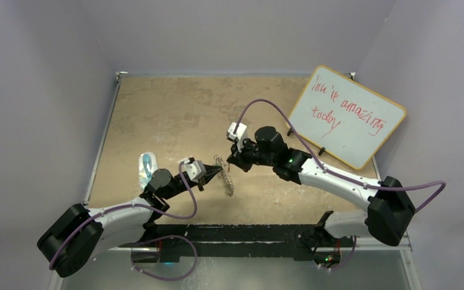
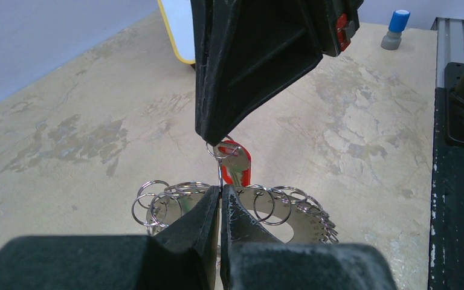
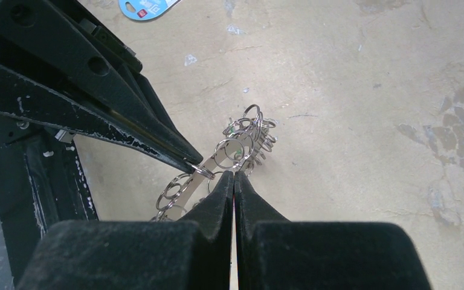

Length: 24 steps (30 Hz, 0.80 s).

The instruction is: Put the keys on the keyring

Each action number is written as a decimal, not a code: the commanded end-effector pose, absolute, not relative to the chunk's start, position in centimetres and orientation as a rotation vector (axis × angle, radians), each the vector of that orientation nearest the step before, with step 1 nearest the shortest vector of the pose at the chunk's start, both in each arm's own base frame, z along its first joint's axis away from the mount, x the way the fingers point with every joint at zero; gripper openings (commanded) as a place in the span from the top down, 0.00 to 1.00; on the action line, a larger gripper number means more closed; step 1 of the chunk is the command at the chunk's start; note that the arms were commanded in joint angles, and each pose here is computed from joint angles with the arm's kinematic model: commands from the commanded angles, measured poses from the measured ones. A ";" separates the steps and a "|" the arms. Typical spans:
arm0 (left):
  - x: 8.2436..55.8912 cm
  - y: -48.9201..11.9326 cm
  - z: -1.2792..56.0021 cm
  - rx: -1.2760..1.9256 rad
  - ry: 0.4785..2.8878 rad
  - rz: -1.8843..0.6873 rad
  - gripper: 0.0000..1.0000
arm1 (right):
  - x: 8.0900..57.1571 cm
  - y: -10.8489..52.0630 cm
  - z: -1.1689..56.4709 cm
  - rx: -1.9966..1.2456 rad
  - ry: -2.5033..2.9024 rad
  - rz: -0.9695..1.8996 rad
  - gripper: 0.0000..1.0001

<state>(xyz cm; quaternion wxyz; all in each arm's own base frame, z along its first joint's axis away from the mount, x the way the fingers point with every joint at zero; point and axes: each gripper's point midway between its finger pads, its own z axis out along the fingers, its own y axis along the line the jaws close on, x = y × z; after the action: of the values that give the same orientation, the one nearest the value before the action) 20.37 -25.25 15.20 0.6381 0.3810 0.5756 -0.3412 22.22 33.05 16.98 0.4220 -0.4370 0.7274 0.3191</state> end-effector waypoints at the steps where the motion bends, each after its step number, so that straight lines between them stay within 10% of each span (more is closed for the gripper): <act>1: 20.8 -25.7 17.8 0.829 1.248 -0.792 1.00 | 21.6 32.9 18.9 -1.110 1.741 0.797 1.00; 24: 20.8 -25.5 17.4 0.804 1.279 -0.807 1.00 | 21.9 31.4 18.7 -0.845 1.854 0.812 0.92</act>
<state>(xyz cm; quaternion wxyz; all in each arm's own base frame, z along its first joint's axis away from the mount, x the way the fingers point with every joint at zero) 20.43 -25.22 15.21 0.6337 0.3663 0.5848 -0.3495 20.40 33.16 17.59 0.4208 -0.4200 0.7280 0.3415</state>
